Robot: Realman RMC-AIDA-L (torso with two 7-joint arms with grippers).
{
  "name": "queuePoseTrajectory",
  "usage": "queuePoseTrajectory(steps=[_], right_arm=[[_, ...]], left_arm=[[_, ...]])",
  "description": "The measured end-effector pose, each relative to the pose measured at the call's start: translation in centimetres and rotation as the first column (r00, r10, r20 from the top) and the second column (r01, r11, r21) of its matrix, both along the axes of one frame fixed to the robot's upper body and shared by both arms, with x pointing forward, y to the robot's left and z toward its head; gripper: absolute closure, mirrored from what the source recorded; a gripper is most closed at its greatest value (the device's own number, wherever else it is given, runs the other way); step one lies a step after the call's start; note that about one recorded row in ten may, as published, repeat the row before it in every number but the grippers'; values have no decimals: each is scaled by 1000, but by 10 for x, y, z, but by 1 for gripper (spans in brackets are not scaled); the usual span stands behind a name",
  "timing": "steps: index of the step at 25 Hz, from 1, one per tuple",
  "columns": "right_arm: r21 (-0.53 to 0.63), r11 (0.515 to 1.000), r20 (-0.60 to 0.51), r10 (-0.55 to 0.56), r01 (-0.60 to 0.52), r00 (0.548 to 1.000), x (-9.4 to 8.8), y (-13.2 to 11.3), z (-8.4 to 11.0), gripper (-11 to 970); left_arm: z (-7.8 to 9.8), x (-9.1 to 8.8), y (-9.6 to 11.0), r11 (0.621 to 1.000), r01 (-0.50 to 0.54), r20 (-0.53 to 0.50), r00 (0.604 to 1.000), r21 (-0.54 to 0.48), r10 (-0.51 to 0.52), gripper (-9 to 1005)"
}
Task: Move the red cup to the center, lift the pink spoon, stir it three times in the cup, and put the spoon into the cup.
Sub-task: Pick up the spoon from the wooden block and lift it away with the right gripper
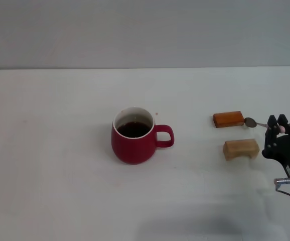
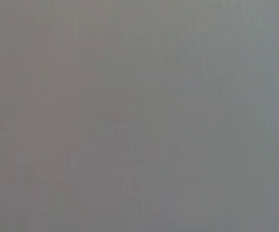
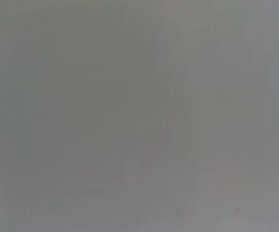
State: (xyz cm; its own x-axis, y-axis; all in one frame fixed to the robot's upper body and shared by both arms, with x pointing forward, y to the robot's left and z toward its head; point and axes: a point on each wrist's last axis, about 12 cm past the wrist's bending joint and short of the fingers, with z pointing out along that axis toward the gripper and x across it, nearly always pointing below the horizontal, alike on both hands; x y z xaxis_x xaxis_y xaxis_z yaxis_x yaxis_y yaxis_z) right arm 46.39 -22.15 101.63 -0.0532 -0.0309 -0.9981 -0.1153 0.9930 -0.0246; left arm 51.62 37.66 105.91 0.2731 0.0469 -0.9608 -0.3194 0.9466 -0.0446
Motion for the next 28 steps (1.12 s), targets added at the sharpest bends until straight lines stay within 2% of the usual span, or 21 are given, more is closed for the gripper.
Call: queuePoseTrajectory(steps=[17, 21, 28], right_arm=[[19, 999, 31, -35, 34, 999, 5, -3, 9, 825], [-25, 998, 63, -55, 57, 996, 8, -3, 18, 825], [-24, 997, 96, -77, 80, 992, 12, -6, 28, 827]], left_arm=[[0, 0, 0, 1000, 0, 3, 1000, 1, 0, 149], [1, 1, 0, 1000, 1, 4, 1000, 1, -1, 149], [1, 1, -1, 1000, 3, 4, 1000, 0, -3, 150]])
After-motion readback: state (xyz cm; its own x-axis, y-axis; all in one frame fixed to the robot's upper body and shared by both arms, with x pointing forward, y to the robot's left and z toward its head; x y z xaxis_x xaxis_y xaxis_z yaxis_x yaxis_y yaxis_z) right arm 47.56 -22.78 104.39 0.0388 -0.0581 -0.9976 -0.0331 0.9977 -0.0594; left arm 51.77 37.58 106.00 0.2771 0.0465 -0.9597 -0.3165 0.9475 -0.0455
